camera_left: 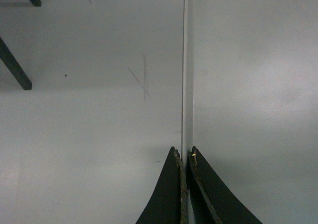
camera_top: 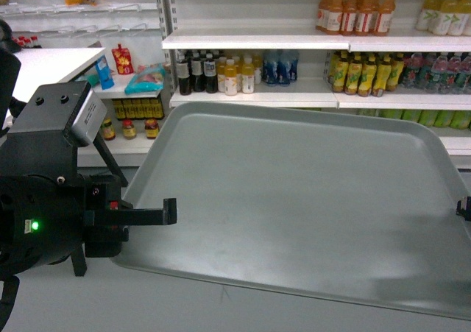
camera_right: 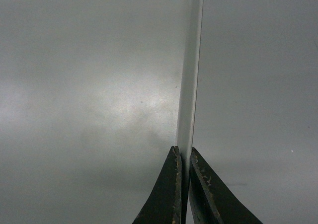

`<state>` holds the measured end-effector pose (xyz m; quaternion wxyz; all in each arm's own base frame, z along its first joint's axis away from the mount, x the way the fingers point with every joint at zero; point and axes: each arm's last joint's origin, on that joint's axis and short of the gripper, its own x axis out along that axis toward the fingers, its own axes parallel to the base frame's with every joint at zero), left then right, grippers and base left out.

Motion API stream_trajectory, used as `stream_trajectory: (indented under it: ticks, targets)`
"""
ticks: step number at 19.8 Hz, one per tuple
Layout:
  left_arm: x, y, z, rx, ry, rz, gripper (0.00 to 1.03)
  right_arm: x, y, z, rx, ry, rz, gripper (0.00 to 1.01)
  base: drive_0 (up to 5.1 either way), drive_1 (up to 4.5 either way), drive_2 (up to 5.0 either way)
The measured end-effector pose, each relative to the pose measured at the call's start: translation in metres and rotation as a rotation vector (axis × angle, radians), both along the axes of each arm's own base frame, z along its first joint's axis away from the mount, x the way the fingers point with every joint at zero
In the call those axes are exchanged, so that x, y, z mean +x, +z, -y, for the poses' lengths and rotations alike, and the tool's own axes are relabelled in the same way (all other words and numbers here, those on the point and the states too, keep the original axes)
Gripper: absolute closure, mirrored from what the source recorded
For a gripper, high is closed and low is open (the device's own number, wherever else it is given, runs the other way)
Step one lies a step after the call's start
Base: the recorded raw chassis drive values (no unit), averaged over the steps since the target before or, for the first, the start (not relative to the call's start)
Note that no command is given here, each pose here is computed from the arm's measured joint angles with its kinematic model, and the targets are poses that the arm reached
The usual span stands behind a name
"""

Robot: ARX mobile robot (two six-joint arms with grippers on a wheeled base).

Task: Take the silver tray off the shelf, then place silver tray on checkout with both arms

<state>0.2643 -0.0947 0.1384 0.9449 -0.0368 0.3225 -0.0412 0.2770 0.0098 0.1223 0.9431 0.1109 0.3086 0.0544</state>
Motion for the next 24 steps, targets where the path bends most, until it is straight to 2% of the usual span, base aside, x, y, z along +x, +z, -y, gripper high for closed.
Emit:
stream_trajectory:
  ticks: [24]
  targets:
    - [0.0001,0.0,0.0,0.0,0.001,0.001,1.0,0.0001,0.0002,0.0001,0.0,0.0,0.002,0.98,-5.0,2.5,2.5]
